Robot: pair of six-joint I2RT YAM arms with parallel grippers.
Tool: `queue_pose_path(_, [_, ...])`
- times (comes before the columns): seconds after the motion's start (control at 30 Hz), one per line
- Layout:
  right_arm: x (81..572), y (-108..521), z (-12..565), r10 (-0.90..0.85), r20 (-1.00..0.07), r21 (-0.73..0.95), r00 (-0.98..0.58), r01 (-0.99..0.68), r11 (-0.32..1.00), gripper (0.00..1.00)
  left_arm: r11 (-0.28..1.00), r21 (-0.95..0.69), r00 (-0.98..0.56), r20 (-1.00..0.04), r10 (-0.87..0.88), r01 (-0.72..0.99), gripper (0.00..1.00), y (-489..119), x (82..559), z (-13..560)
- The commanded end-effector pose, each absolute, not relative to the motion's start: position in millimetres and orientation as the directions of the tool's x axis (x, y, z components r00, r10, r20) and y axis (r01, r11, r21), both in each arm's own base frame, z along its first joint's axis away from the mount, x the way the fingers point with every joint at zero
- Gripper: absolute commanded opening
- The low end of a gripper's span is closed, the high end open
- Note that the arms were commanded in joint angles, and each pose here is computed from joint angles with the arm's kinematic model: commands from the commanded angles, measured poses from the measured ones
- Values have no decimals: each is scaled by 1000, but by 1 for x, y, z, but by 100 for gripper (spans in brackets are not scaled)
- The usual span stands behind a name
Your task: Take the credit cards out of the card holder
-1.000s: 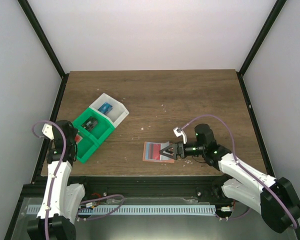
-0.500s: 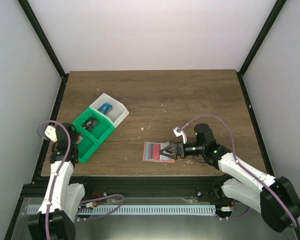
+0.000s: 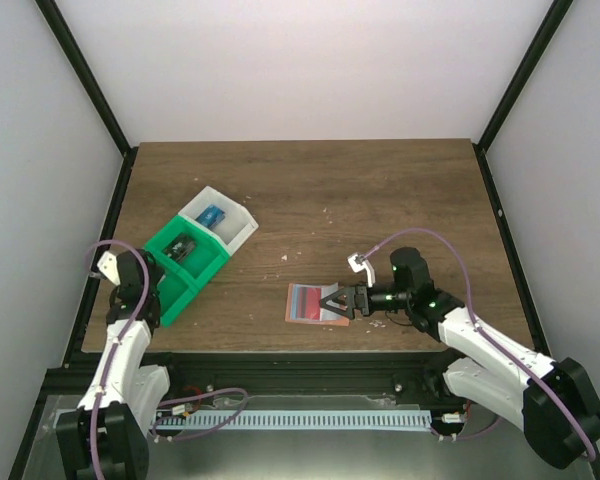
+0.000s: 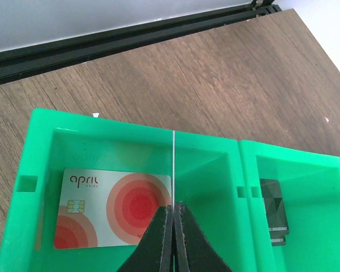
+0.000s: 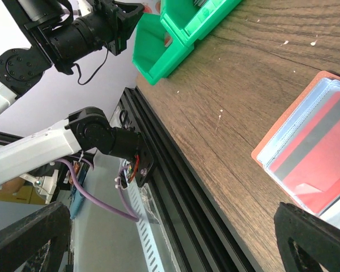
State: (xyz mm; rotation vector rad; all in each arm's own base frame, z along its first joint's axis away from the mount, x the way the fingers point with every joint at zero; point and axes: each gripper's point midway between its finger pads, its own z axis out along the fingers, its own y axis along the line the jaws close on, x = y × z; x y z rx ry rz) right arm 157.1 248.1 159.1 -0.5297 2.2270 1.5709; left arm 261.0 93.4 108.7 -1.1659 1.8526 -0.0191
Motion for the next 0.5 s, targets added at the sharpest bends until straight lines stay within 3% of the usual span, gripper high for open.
queue_pose_path(0.0, [161, 247, 158, -83, -504, 804, -860, -502, 319, 100, 582, -434, -119, -724, -680, -687, 0, 99, 266, 112])
queue_pose_path(0.3, [161, 248, 160, -82, -513, 800, -854, -511, 314, 100, 584, -406, -155, -714, -683, -703, 0, 98, 268, 98])
queue_pose_path(0.47, [161, 247, 155, -89, -500, 803, -861, -500, 324, 100, 588, -404, -157, -716, -680, -701, 10, 99, 269, 97])
